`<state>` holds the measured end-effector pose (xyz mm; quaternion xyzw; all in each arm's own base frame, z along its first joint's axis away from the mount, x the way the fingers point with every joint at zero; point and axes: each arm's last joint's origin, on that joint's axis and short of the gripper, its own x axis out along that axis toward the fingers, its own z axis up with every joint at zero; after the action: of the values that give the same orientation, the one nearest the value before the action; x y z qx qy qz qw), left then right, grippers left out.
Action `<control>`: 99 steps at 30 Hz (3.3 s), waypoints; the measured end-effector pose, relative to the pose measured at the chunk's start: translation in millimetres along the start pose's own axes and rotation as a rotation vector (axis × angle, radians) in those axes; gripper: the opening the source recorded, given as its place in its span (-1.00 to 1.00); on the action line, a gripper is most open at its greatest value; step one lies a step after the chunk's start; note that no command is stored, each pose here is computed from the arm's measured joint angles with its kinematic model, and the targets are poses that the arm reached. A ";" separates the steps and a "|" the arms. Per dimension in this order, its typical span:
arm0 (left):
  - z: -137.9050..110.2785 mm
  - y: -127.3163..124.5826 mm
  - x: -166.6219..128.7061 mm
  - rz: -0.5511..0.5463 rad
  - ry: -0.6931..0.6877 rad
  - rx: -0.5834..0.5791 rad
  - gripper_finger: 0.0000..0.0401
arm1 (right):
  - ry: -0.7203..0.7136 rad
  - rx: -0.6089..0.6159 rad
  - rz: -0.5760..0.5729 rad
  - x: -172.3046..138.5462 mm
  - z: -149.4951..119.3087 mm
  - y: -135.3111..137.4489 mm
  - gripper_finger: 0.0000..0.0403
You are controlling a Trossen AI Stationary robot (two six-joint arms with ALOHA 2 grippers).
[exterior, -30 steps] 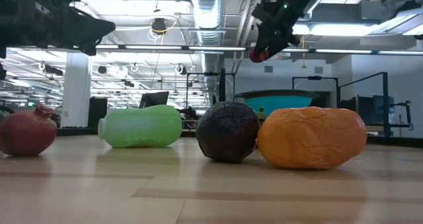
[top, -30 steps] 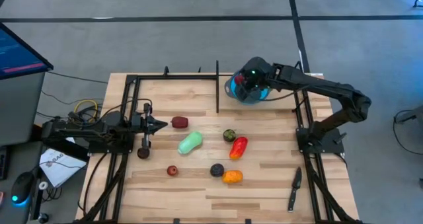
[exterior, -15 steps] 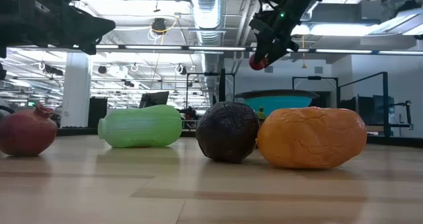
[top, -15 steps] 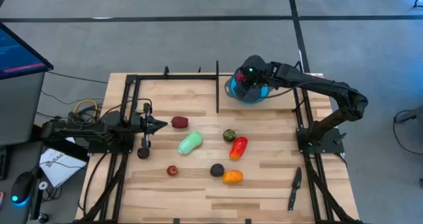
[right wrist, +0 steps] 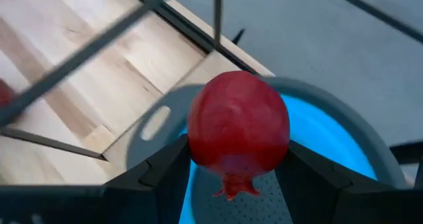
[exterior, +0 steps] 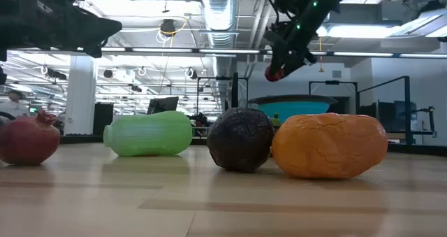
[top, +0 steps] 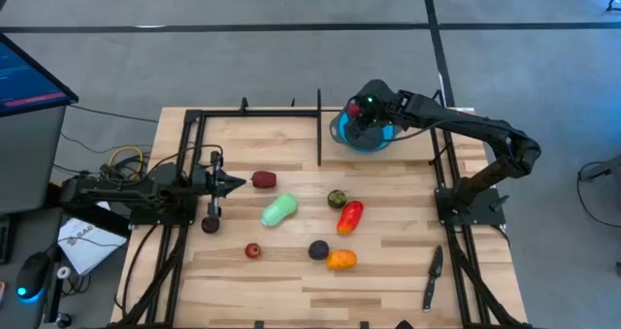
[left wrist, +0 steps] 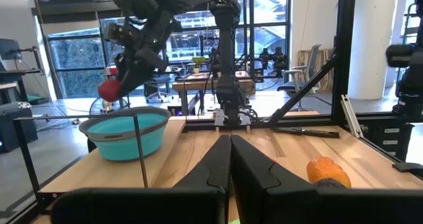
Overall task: Pick & Place Fruit
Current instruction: Put the top red pomegranate into the blue strainer bowl on the shelf, then put the black mangosteen into the blue strainer bowl on the shelf
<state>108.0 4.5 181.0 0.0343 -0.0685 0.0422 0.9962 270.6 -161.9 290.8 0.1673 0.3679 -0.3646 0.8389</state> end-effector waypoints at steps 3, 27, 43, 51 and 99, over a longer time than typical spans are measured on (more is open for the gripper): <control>0.3 0.0 0.0 0.000 -0.003 0.000 -0.99 | 0.034 0.028 -0.030 9.8 -9.2 -11.5 0.00; 1.9 0.2 0.0 0.001 -0.020 -0.001 -0.99 | 0.232 0.137 -0.120 83.7 -38.0 -30.0 0.26; 2.6 0.2 0.0 0.002 -0.027 -0.002 -0.99 | -0.014 0.060 0.030 -13.7 -19.6 -0.3 0.07; 3.4 0.2 0.0 0.002 -0.034 -0.002 -0.99 | -0.028 -0.241 0.341 -69.2 -63.7 101.7 -0.06; 4.6 0.3 -0.1 0.003 -0.047 -0.003 -0.99 | 0.247 -0.367 0.124 12.1 -136.7 167.5 -0.46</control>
<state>107.2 4.4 185.5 0.0338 -0.0922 0.0428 0.9942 331.6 20.8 192.0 0.0774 0.5172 -0.2160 0.8245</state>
